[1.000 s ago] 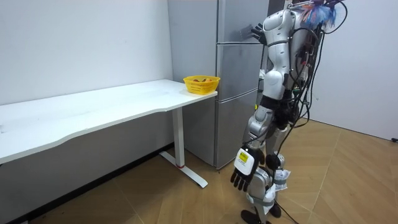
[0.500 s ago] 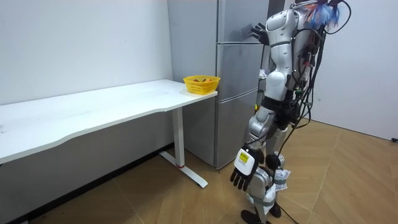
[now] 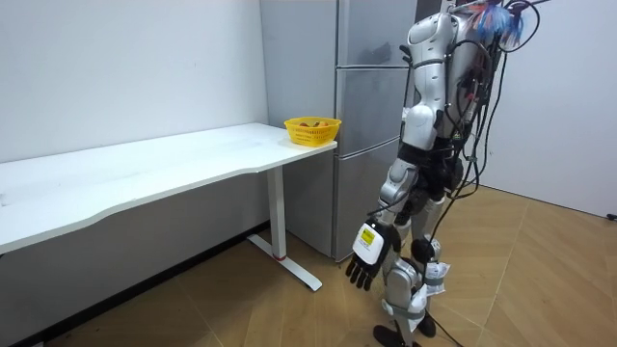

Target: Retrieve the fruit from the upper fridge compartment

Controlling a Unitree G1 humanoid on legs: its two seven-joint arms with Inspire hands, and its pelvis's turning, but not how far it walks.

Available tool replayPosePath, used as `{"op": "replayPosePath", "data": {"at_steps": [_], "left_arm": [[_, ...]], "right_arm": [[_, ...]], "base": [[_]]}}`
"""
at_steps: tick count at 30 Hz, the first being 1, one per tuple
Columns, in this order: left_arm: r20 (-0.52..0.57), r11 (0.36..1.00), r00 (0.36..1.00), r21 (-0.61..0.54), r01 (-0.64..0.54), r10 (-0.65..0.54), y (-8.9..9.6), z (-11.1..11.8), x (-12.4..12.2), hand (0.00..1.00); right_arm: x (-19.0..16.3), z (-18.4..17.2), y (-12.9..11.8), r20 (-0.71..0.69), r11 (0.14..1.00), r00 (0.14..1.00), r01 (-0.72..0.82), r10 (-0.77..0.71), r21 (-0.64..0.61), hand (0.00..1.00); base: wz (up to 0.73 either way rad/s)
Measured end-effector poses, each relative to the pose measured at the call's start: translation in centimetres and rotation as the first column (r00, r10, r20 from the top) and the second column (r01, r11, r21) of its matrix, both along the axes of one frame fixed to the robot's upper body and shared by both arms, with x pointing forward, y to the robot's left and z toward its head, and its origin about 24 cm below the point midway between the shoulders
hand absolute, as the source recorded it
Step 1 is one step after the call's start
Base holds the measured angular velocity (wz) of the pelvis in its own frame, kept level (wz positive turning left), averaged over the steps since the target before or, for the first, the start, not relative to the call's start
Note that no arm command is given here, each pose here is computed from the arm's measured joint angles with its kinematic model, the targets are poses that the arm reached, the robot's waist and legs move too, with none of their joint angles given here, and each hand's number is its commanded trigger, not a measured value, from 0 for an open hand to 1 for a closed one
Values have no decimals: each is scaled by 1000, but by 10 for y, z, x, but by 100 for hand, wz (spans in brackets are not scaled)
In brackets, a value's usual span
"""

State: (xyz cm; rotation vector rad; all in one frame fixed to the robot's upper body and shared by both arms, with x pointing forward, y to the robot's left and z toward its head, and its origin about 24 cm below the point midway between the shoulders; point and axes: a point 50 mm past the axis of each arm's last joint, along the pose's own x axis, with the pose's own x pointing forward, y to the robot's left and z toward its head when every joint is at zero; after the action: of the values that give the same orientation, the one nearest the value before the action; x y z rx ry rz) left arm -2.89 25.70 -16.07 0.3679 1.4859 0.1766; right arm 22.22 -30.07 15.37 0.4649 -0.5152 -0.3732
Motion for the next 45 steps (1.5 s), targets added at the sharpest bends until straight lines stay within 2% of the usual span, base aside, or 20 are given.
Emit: {"op": "replayPosePath", "data": {"at_steps": [5,14,17,20,22,29,32,34,38,40,45], "left_arm": [[6,1000,1000,20,9,-9,-2,-1,2,0],[62,998,997,40,48,-50,0,1,20,0],[95,995,992,52,82,-86,1,1,36,0],[110,991,986,47,122,-126,-4,1,43,0],[105,990,985,47,131,-136,-6,0,43,0],[86,997,993,22,75,-76,-10,-1,29,0],[85,999,995,11,53,-54,-12,-2,26,0],[85,999,995,6,47,-47,-14,-3,26,0],[72,1000,997,1,28,-28,-14,-3,20,0],[72,1000,997,-1,19,-19,-15,-3,19,0],[65,1000,998,-21,13,-12,-20,-5,18,0]], "right_arm": [[-10,-14,-7,-62,996,996,73,-70,46,0],[-43,-68,-18,-300,972,938,214,-176,99,0],[-53,-106,-18,-442,959,880,253,-175,125,0],[-59,-141,-7,-554,945,823,271,-129,182,0],[-66,-167,1,-641,941,762,274,-86,200,0],[-82,-204,11,-771,948,635,274,-52,162,0],[-91,-231,22,-848,965,529,224,-3,137,0],[-107,-251,30,-910,977,415,189,15,102,0],[-124,-269,36,-952,988,303,134,38,82,0],[-141,-282,39,-974,988,217,123,61,90,0],[-163,-296,44,-992,993,98,72,85,92,0]], "base": [[-2],[-15],[-8],[-10],[-2],[4],[0],[-2],[3],[9],[0]]}}
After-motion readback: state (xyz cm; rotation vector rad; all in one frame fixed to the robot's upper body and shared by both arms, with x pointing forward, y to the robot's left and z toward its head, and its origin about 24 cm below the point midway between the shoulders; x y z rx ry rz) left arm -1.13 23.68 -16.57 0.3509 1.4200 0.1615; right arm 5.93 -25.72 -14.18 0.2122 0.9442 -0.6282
